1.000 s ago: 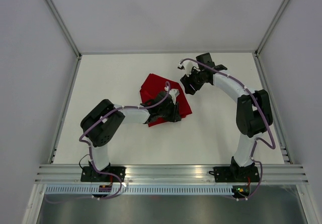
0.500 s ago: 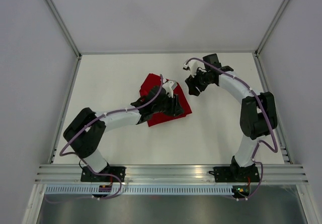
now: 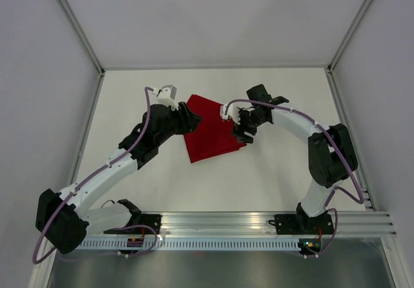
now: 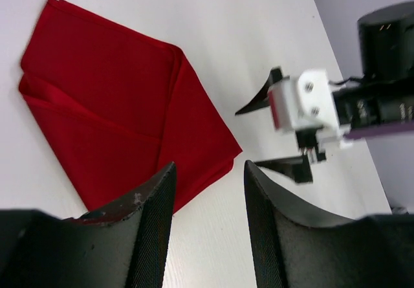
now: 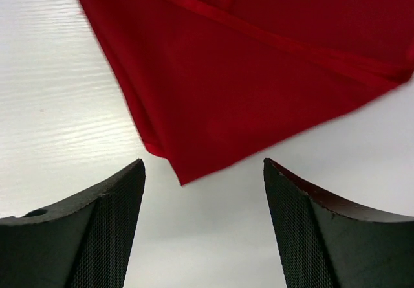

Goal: Fold the napkin, place the utensils inside, and roll it up
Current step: Roll the napkin at the center of the board.

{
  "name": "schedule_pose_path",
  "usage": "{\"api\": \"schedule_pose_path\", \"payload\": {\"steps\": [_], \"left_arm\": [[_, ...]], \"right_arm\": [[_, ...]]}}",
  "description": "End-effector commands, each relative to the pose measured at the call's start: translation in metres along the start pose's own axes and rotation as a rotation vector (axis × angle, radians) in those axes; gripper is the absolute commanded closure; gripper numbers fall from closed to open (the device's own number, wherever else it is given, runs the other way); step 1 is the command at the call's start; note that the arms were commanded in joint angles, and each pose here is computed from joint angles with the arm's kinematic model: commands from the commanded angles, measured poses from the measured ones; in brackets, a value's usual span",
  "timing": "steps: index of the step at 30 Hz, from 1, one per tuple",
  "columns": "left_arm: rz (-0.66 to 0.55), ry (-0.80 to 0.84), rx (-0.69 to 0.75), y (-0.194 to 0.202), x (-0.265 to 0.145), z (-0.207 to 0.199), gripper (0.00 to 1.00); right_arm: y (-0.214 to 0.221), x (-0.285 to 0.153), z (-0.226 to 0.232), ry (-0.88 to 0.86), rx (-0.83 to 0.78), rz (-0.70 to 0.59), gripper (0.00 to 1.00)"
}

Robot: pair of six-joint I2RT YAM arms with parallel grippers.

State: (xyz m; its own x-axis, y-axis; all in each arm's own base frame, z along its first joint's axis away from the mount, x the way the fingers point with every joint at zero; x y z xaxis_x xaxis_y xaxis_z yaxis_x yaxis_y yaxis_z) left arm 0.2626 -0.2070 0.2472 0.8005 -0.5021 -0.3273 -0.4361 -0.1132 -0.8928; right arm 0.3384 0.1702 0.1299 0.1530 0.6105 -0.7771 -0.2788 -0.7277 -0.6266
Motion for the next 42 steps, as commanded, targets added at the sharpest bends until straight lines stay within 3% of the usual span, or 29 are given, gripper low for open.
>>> {"api": "schedule_pose_path", "payload": {"steps": [1,10,26,31,42], "left_arm": [[-0.01,-0.092,-0.042,-0.005,-0.019,0.014,0.48],[-0.055,-0.127,-0.037,-0.017,-0.042,0.021,0.48],[-0.037,-0.155,-0.006,-0.013,-0.042,0.034,0.48],[-0.024,-0.152,0.006,-0.01,-0.041,0.036,0.49],[-0.031,-0.11,0.055,-0.017,-0.048,0.033,0.49]], "right_arm": [[-0.017,0.014,0.025,-0.071,-0.209,-0.013,0.2],[-0.031,0.048,0.052,-0.115,-0.326,0.011,0.18],[-0.029,0.089,0.051,-0.124,-0.36,0.079,0.19],[-0.025,0.099,0.046,-0.111,-0.352,0.121,0.25],[-0.003,0.1,0.046,-0.139,-0.325,0.249,0.49]]}}
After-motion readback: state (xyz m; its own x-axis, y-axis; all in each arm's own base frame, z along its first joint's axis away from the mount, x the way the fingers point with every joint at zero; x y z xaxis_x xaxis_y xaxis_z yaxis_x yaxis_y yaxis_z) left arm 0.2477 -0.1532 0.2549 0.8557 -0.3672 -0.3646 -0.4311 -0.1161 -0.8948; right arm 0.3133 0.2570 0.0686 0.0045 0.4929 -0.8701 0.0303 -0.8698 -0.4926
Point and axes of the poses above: each gripper's point midway between its finger pads, its own x axis out along the fingers, its own z axis along the line the jaws close on, y = z × x, the point moved 6 cm from there along -x, back along the fingers, and after that the axes turned 13 degrees about x, right-handed, at the moved point
